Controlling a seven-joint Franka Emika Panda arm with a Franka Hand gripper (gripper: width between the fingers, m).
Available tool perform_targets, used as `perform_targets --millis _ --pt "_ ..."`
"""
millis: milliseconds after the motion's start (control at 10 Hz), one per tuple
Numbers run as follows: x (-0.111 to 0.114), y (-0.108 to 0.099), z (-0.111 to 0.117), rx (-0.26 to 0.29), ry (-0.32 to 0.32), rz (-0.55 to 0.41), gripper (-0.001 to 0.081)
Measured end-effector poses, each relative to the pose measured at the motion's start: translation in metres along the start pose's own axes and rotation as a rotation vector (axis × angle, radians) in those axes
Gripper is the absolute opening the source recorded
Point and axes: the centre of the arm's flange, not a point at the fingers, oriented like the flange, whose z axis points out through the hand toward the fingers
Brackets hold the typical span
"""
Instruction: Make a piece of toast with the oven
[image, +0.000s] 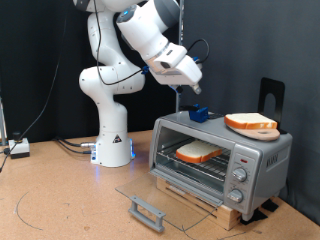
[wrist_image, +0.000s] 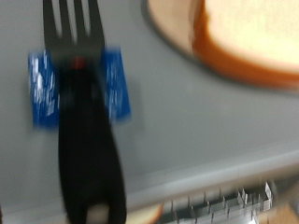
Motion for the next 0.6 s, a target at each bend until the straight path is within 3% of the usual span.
perform_targets --millis 300,600 --pt "-0.033 0.026 -0.026 -0.033 -0.011 0.04 0.0804" --pt "-0.068 0.05 -0.048 -0.022 -0.038 0.034 0.0804"
